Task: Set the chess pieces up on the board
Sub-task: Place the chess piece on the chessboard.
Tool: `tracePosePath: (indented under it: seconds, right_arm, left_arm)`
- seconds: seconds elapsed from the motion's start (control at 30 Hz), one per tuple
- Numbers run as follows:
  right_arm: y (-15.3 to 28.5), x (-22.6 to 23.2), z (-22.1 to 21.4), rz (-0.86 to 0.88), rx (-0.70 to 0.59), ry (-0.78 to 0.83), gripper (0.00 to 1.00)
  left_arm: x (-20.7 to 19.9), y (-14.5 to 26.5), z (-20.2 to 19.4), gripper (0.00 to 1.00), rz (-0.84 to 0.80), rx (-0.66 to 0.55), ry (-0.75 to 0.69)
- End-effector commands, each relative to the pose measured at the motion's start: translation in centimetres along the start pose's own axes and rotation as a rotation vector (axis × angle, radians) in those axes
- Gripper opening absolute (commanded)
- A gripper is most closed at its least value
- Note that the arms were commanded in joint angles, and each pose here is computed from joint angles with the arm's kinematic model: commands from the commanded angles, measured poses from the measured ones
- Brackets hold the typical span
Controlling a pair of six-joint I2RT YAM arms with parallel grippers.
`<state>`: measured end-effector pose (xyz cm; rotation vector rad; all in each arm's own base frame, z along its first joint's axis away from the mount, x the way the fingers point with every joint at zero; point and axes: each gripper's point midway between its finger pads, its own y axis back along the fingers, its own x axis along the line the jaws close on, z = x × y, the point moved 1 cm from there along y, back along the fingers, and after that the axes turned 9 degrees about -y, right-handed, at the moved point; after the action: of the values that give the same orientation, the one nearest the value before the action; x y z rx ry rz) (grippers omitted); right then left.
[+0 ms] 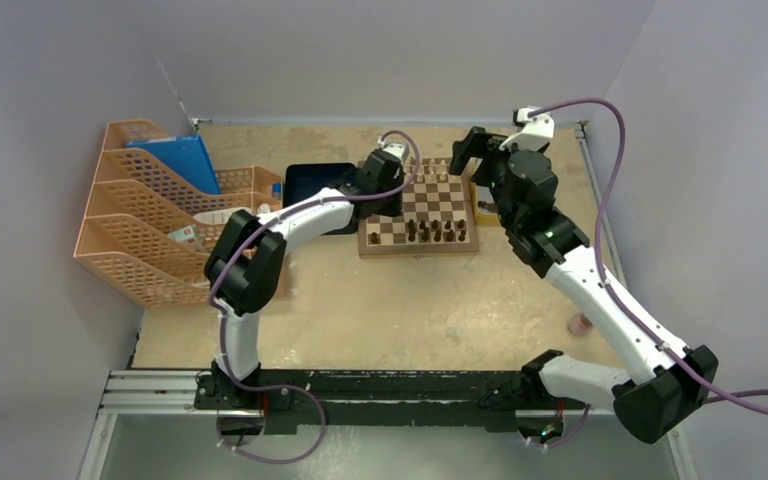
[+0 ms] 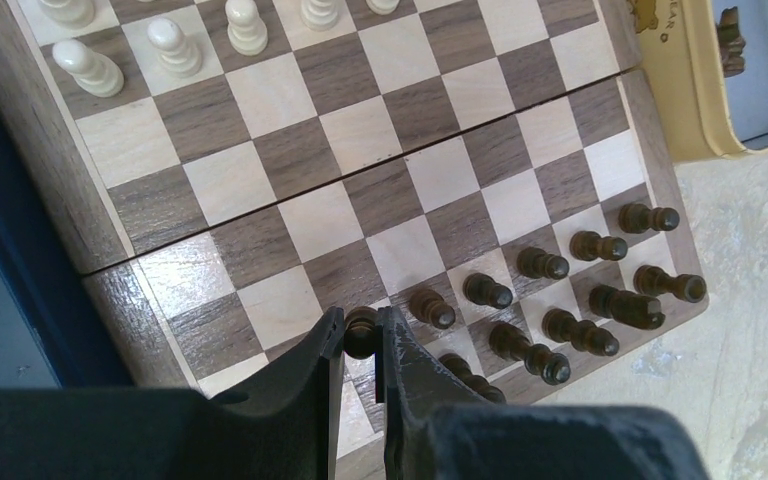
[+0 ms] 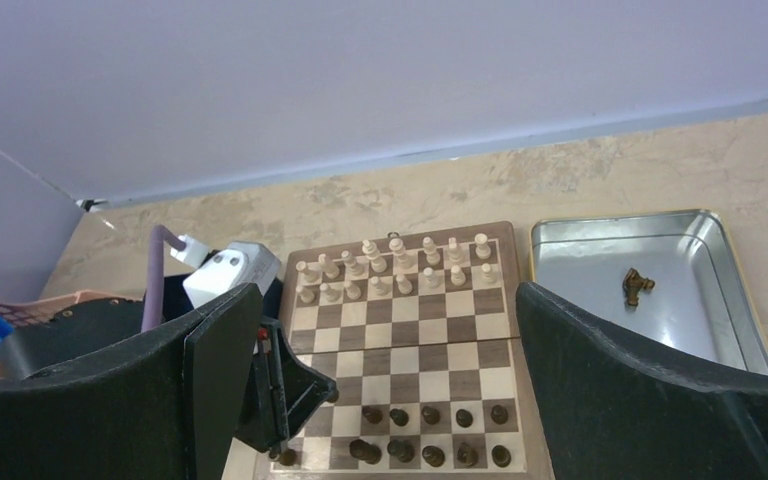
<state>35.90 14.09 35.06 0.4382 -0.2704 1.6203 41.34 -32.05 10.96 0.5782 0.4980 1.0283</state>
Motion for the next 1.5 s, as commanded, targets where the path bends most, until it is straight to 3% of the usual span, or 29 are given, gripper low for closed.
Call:
tracePosePath:
  seconds: [0.0, 1.13, 1.47]
  right_arm:
    - [0.3, -0.4, 2.1, -0.03, -0.087, -0.017, 0.99]
    - [0.5, 0.2, 2.1, 0.016, -0.071, 0.025, 0.99]
    - [0.2, 0.5, 1.6, 0.034, -0.053, 0.033, 0.99]
  left_arm:
    - [-0.3, -0.9, -0.2, 0.13, 0.002, -0.009, -0.016]
    - [-1.2, -1.6, -4.1, 0.17, 0.023, 0.102, -0.011]
    - [-1.1, -1.4, -3.7, 0.26, 0.043, 0.095, -0.021]
